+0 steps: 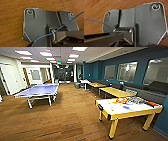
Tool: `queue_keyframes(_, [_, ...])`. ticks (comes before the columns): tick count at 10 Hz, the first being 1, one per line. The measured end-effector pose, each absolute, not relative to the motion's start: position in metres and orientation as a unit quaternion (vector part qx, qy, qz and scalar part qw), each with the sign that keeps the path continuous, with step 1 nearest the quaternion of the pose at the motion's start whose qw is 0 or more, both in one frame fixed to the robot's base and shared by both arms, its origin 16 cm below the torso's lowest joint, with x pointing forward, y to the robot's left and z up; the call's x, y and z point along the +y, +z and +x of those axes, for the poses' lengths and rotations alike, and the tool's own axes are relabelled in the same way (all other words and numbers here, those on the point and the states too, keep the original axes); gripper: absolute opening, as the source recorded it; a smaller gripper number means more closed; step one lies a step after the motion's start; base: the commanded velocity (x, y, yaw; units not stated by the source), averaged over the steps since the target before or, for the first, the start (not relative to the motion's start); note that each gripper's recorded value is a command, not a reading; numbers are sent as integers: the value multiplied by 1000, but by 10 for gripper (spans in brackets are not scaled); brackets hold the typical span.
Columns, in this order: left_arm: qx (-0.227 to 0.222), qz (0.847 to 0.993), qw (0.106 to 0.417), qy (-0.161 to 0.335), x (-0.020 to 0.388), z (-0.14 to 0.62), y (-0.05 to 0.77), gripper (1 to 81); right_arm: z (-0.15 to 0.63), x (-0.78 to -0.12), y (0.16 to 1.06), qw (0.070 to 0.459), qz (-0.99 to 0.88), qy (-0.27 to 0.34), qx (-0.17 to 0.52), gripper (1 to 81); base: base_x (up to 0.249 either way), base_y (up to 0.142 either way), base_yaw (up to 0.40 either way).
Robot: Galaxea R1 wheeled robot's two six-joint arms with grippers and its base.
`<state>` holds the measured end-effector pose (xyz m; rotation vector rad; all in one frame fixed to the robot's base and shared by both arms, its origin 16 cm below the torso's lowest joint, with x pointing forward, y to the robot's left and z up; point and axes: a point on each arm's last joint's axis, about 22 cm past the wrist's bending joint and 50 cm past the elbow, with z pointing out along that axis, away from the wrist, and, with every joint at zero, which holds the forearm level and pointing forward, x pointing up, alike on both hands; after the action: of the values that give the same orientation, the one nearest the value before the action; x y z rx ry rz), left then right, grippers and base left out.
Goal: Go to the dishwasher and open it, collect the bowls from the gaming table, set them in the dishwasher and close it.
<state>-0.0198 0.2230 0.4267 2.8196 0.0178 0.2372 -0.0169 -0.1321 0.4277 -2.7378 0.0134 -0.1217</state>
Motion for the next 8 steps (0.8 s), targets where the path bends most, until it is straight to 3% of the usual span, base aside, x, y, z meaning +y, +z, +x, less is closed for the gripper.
queue_keyframes(6, [6, 984, 157, 83, 221, -20, 427, 811, -17, -134, 428, 198, -979, -45, 5, 811, 166, 79, 0])
queue_keyframes(8, [6, 984, 157, 83, 221, -19, 427, 811, -17, -132, 428, 199, -979, -44, 5, 811, 166, 31, 0])
